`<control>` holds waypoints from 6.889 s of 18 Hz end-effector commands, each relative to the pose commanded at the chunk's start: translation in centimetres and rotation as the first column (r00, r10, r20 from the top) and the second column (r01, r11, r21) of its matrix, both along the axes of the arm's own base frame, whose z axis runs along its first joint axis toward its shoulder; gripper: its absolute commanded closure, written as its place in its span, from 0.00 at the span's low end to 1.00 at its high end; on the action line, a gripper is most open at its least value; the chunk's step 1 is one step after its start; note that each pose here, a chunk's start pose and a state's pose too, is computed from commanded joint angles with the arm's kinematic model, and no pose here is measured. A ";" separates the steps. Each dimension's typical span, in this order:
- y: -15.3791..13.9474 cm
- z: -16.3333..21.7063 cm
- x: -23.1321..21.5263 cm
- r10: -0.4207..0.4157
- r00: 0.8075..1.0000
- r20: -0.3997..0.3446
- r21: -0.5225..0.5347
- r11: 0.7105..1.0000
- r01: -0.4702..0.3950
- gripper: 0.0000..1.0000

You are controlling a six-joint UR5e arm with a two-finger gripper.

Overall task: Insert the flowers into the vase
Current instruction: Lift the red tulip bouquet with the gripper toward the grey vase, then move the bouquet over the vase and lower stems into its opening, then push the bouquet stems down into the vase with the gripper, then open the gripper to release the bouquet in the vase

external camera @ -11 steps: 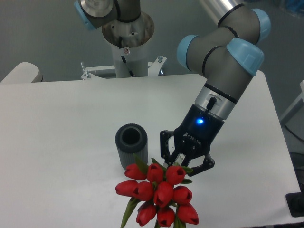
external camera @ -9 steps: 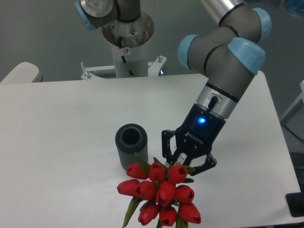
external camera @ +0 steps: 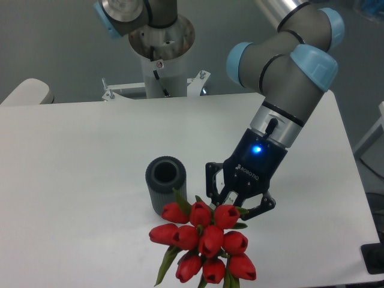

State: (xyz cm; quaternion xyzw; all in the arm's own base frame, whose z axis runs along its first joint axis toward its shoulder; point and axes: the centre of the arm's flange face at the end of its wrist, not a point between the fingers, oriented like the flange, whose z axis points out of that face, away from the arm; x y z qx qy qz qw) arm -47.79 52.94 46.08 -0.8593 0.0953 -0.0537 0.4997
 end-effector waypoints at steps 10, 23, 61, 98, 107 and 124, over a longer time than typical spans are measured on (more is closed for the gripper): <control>-2.8 2.4 -1.4 -0.077 0.986 0.149 0.224 0.974 0.042 0.74; -5.7 1.3 3.3 -0.134 0.981 0.138 0.300 0.950 0.088 0.74; -10.0 -10.2 13.1 -0.238 0.971 -0.008 0.357 0.907 0.225 0.73; -11.3 -17.5 12.0 -0.211 0.973 0.089 0.327 0.929 0.171 0.43; -11.7 -16.7 11.2 -0.197 0.977 0.077 0.327 0.931 0.162 0.00; -14.7 -14.1 7.6 -0.109 0.992 -0.057 0.163 0.980 0.117 0.00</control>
